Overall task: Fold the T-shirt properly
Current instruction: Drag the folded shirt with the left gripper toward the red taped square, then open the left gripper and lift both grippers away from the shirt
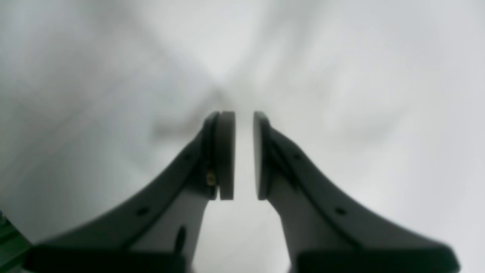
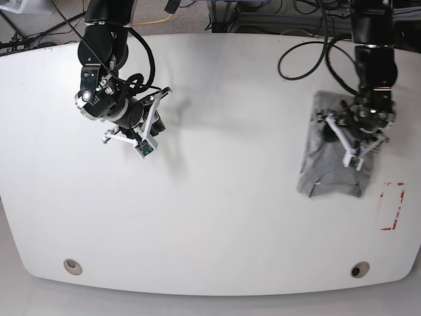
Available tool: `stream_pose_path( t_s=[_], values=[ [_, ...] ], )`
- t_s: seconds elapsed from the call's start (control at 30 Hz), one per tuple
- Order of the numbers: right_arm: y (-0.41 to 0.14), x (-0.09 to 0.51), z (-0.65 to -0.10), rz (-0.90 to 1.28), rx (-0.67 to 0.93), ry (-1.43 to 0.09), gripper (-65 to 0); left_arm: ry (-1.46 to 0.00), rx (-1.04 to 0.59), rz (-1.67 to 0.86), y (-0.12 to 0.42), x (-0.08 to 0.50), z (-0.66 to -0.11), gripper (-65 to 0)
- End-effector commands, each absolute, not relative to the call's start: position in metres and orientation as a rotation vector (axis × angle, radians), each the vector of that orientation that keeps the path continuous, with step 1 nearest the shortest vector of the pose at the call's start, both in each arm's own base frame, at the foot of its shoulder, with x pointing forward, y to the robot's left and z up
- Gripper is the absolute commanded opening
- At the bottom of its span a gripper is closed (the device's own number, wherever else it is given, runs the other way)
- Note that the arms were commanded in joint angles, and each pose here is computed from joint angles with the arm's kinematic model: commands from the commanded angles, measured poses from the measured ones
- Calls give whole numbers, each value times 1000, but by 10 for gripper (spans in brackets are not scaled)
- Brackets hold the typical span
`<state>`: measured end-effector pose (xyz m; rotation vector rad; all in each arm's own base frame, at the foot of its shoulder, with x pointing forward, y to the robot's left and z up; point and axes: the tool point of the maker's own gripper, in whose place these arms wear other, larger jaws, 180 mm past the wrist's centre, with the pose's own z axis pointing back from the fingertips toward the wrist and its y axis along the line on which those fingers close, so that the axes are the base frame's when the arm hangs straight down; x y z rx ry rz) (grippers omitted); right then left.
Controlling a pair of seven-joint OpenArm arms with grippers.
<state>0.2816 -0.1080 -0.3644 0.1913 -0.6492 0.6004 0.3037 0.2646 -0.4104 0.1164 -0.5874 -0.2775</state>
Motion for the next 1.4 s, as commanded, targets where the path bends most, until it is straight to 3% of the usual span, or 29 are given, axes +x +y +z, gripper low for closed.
stream_pose_path(
  t_s=[0.0,0.23,0.47,0.63,0.87,1.0,1.13,1.37],
  values=[
    [-106,290,-346,614,185,-714,-575,-408,264,-302,336,272,-415,-183],
    [-107,291,-337,628,157,-734,-575,-298,324,-313,429,243,-405,-185],
    [-106,291,-336,632,157,-736,-575,-231,309,-333,450,216,-410,-186],
    [-108,291,-336,630,154,-737,-575,-325,338,-330,459,216,-376,-186],
    [-117,294,-332,645,130,-764,-577,-586,357,-377,391,255,-333,-186],
    [-118,301,-324,651,114,-866,-577,-716,356,-395,342,289,-318,-187],
    [-120,304,-324,673,68,-959,-577,-912,310,-331,297,312,-302,-246],
    [-137,291,-316,565,112,-1152,-577,-1157,178,-316,222,312,-309,-263]
  ],
)
